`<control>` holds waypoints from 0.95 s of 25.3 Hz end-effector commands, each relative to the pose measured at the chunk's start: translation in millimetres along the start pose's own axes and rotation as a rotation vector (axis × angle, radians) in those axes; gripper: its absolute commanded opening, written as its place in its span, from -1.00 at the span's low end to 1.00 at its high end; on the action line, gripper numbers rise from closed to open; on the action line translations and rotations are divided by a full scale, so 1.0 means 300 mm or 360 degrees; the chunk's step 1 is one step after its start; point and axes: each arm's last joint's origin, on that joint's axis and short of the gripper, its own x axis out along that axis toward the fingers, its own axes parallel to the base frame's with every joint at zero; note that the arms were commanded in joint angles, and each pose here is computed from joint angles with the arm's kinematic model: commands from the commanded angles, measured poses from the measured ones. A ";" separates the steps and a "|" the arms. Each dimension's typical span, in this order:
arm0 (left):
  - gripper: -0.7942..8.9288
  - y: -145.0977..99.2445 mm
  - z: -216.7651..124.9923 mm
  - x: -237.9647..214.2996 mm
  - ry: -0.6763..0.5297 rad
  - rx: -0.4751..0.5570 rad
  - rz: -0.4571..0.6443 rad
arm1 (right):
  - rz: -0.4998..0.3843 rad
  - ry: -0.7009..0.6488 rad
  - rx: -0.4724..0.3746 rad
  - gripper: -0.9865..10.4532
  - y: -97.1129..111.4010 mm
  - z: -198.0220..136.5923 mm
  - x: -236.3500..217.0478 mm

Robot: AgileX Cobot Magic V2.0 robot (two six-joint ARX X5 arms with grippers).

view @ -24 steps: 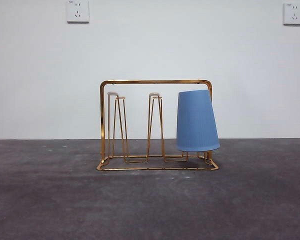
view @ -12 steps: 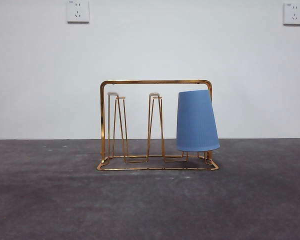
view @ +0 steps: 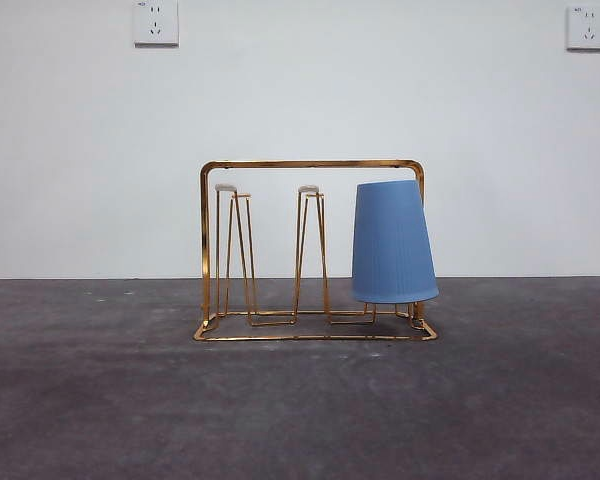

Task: Pick up cup 1,put cup 1 in the cup rack,pick up cup 2,put cup 2 in the cup rack

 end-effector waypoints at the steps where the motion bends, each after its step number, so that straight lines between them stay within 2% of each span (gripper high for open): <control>1: -0.42 -0.002 0.000 0.003 -0.0007 0.0000 -0.0017 | 0.0000 -0.0003 0.0010 -0.85 -0.006 0.000 0.006; 6: -0.84 -0.003 0.000 0.003 -0.0006 -0.0001 -0.0018 | 0.0000 -0.0003 0.0010 -0.85 -0.006 -0.001 0.007; 12: -0.85 -0.004 0.001 0.002 -0.0008 -0.0007 -0.0018 | 0.0000 -0.0002 0.0012 -0.80 -0.006 -0.001 0.006; 16: -0.85 -0.008 0.005 -0.005 -0.0012 -0.0014 -0.0011 | -0.0001 0.0000 0.0015 -0.42 -0.002 -0.002 0.002; 18: -0.85 -0.012 0.008 -0.014 -0.0014 -0.0015 0.0010 | -0.0002 0.0001 0.0015 -0.31 0.007 -0.002 -0.007; 24: -0.85 -0.025 0.029 -0.063 -0.0040 0.0000 0.0129 | -0.0048 -0.0039 -0.0016 -0.32 0.050 0.001 -0.055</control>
